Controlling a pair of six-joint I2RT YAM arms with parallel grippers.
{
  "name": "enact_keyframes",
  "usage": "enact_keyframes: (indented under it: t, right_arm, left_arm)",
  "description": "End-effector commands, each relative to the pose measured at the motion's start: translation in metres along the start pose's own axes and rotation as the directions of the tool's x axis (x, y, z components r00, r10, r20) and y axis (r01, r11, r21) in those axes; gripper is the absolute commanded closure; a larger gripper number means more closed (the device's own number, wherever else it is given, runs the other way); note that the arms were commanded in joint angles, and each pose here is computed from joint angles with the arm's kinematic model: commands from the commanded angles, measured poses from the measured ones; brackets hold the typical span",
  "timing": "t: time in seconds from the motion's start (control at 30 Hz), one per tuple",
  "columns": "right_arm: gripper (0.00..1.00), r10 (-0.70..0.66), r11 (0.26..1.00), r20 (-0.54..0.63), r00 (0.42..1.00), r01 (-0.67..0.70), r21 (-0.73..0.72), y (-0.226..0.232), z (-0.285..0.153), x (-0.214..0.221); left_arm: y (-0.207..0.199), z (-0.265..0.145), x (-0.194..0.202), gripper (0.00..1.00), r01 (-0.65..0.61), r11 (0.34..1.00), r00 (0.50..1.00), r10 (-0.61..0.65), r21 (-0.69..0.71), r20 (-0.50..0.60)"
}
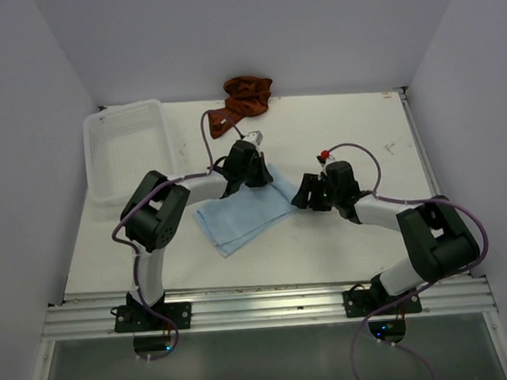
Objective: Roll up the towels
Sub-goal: Roll the towel
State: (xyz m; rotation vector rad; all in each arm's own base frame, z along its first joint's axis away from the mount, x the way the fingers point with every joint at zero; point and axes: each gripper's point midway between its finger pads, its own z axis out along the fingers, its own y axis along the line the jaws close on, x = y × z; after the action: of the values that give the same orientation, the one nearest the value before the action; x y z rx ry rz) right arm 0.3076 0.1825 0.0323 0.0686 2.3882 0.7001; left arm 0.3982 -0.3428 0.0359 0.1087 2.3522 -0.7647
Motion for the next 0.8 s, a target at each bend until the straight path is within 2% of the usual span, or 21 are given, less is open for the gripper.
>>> enact_keyframes:
  t: [0.0,0.27,0.53,0.77]
  right_arm:
    - [0.38,0.024,0.997,0.06,0.998,-0.019,-0.077,0.016,-0.005,-0.027]
    - [0.4,0.077,0.974,0.069,0.995,-0.06,-0.217,0.026,-0.006,-0.044]
    - [0.52,0.101,0.971,0.028,0.994,-0.093,-0.221,0.016,0.009,-0.042]
    - [0.54,0.085,0.97,-0.008,0.996,-0.085,-0.229,0.014,0.015,-0.024]
  left_arm:
    - [0.002,-0.013,-0.023,1.0,-0.025,1.0,0.998,0.025,-0.014,0.057]
    - [0.008,-0.013,-0.02,1.0,-0.02,1.0,0.999,0.021,-0.022,0.05]
    - [0.009,-0.013,-0.019,1.0,-0.019,1.0,0.999,0.02,-0.022,0.049]
    - [0.01,-0.013,-0.017,1.0,-0.024,0.999,0.999,0.025,-0.027,0.044]
